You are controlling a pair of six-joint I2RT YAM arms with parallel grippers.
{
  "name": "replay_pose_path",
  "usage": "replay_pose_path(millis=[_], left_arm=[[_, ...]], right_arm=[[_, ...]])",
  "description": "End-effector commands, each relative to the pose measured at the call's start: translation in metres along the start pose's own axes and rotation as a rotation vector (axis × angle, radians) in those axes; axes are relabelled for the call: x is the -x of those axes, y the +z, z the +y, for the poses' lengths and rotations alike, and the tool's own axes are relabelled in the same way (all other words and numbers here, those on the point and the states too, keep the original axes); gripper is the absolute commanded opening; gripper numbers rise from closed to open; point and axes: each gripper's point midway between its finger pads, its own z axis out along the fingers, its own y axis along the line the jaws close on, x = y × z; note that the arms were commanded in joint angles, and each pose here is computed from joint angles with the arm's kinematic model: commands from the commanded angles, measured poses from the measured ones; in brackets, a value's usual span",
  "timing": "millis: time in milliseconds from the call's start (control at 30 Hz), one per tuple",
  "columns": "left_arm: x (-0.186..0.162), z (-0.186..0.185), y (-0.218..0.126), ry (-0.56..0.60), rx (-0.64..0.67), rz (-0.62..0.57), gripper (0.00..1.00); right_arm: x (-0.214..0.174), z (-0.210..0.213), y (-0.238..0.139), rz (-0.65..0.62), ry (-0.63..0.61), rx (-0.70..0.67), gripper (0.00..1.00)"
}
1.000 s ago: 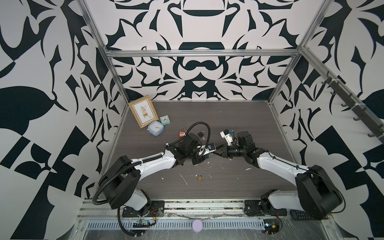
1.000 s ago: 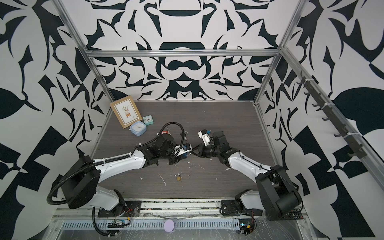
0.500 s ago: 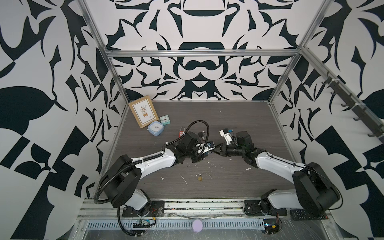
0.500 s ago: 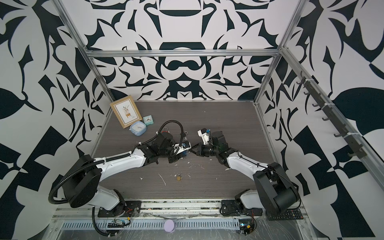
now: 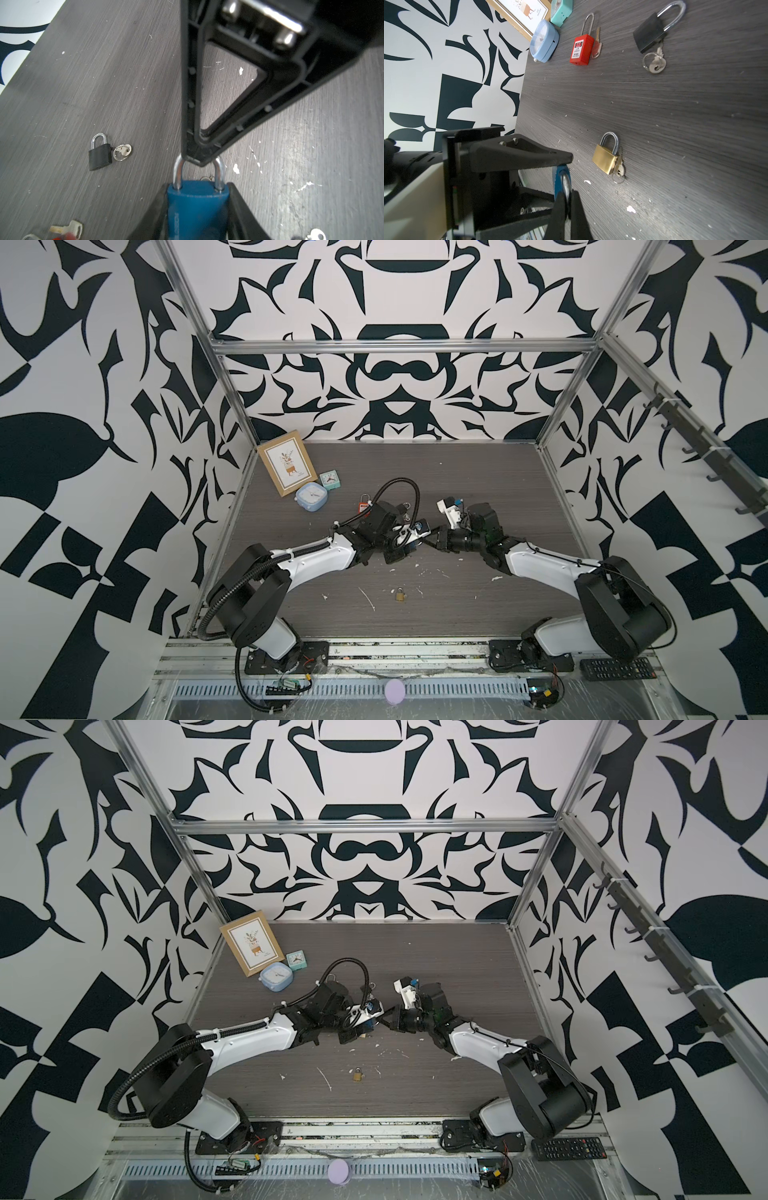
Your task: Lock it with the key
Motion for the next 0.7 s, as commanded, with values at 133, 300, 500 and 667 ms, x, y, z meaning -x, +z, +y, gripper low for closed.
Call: replay_pose_path(millis=[133,300,500,667], left_arm=[[0.171,0.044,-0.080,0.158,0.257,-0.611,0.00],[0.122,0.049,-0.059,-0.024,0.291,-0.480,0.00],[0.070,0.047,-0.051,-0.272,0.315,-0.380,0.00],[0.052,0.062,-0.062,-0.493,0.414,-0.370,0.00]], right_arm=[[-0.049,0.025,-0.008,0.233,-0.021,-0.010,0.01],[-0.002,0.041,-0.035,0.079,-0.089,-0.054,0.21],[0.048,0.066,-0.079,-0.152,-0.213,-0.106,0.41],[0.060,0.085,-0.108,-0.318,-0.347,-0.107,0.51]])
